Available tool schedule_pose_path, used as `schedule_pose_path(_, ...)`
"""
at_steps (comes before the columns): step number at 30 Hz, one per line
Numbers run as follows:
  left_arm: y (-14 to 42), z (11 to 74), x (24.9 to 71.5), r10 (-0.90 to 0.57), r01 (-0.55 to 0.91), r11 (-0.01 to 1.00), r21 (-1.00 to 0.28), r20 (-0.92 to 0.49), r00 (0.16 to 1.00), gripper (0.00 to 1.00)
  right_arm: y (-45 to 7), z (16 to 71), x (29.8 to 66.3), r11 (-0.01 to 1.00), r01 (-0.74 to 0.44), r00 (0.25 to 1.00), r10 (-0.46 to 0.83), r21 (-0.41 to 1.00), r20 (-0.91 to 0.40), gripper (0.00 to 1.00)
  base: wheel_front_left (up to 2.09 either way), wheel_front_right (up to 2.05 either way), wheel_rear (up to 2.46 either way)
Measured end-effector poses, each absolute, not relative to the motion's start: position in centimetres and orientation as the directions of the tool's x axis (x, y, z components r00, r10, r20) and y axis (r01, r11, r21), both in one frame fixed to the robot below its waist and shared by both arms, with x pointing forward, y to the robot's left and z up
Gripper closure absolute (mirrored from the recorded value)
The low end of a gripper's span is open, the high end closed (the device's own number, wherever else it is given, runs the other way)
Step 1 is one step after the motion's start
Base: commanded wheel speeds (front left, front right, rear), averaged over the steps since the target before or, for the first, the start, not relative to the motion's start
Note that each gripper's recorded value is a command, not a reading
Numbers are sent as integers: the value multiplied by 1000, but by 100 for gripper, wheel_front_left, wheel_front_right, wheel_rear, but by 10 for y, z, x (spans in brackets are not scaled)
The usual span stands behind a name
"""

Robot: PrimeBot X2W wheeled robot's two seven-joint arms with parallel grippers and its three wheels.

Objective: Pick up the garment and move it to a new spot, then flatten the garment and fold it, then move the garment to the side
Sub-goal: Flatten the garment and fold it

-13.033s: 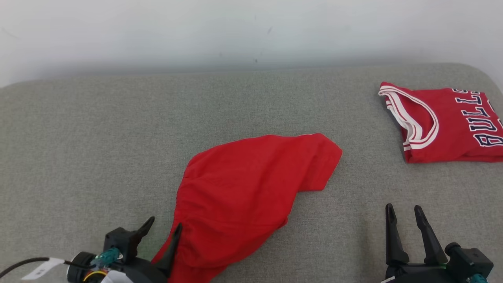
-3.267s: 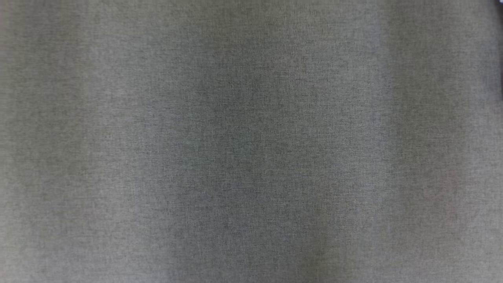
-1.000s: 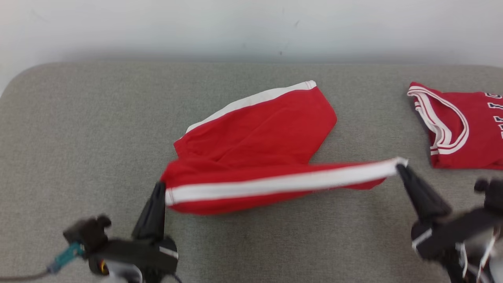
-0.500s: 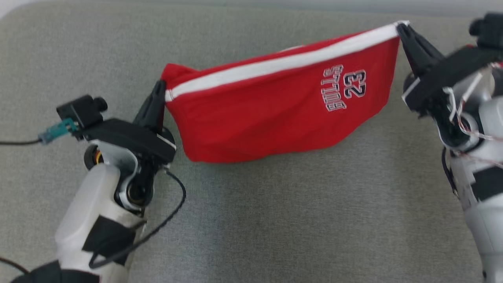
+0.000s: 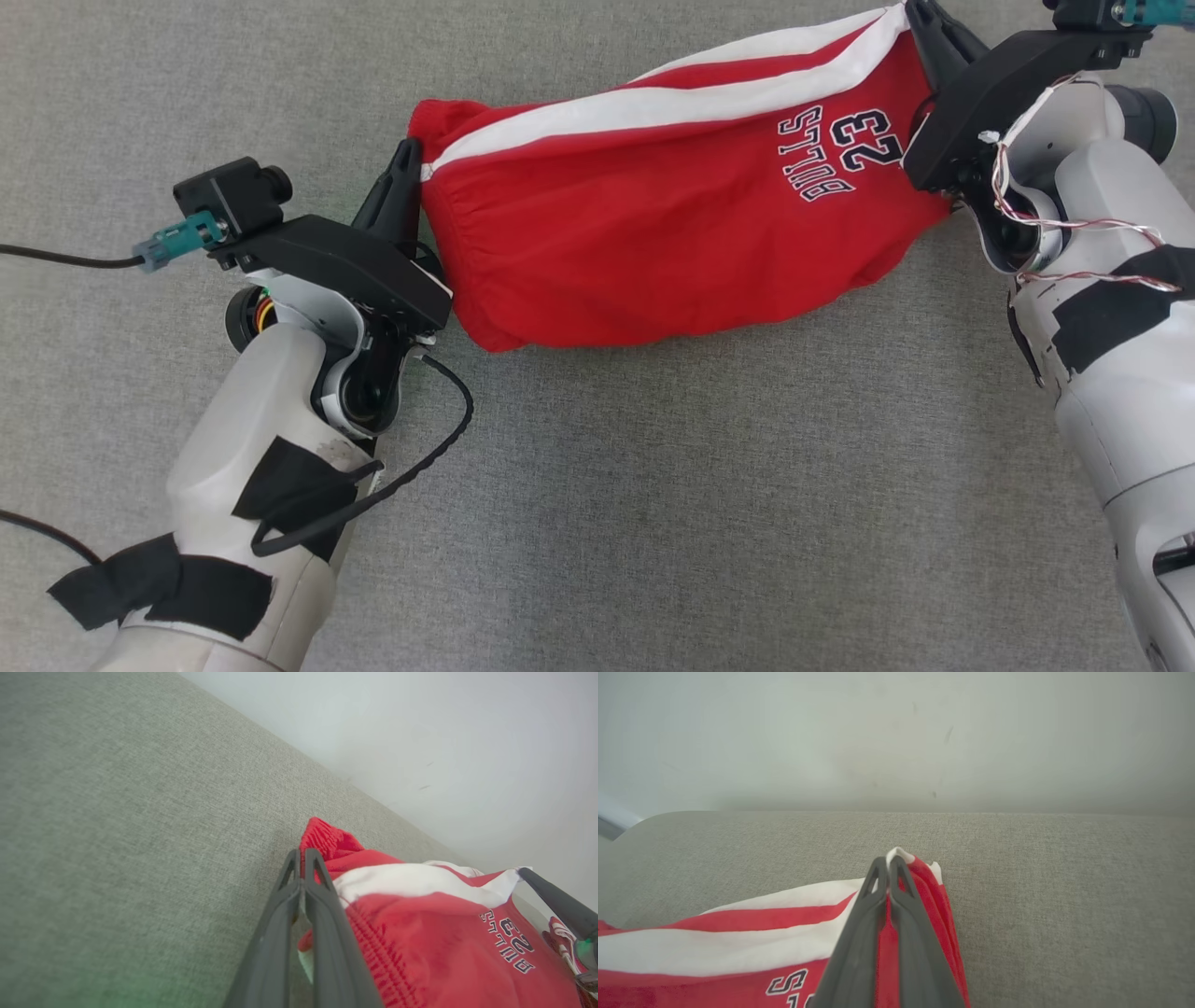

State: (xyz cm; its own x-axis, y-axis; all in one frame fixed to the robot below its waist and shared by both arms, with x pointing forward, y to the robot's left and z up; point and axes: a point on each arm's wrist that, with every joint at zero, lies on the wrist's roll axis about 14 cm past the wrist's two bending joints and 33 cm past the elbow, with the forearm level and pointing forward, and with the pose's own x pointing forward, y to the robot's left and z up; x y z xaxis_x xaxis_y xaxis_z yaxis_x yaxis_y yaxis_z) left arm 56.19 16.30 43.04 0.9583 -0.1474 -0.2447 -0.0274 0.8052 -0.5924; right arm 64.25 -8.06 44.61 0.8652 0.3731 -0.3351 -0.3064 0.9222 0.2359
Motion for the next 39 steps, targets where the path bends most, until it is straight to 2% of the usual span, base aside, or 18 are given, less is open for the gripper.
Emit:
schedule_pose_path(6,158,430,561,-157,-5,820,-572,-234,959,100,-81,443,645,930,-299,874,357,216,-329,100,0,0,0)
schedule_pose_path(7,159,432,560,-154,-3,821,-571,-227,962,64,-83,443,644,932,-293,879,351,214,-324,100,0,0,0)
schedule_pose_path(8,160,434,560,-151,1,825,-565,-219,964,11,-84,445,644,933,-289,884,346,216,-313,67,0,0,0)
schedule_pose_path(9,161,436,558,-150,7,831,-556,-213,966,0,-84,447,643,933,-285,888,343,219,-307,3,0,0,0)
schedule_pose_path(10,162,438,557,-149,12,837,-548,-206,967,0,-85,449,641,933,-280,890,340,225,-303,0,0,0,0)
schedule_pose_path(18,173,459,536,-143,66,880,-471,-129,981,0,-93,470,620,933,-280,914,331,224,-233,0,0,0,0)
schedule_pose_path(21,187,488,525,-110,83,892,-445,-35,993,0,-106,477,605,940,-279,924,319,197,-213,0,0,0,0)
schedule_pose_path(25,195,501,501,-85,87,926,-367,23,996,0,-112,479,588,942,-289,924,322,172,-206,0,0,0,0)
schedule_pose_path(28,192,503,480,-91,98,959,-267,39,995,0,-120,477,576,945,-285,926,315,164,-208,0,0,0,0)
schedule_pose_path(32,190,502,457,-82,91,975,-202,51,995,0,-130,470,567,951,-265,927,297,161,-227,0,0,0,0)
schedule_pose_path(39,198,500,430,-21,30,988,-152,64,998,0,-137,455,565,958,-238,926,274,161,-260,0,0,0,0)
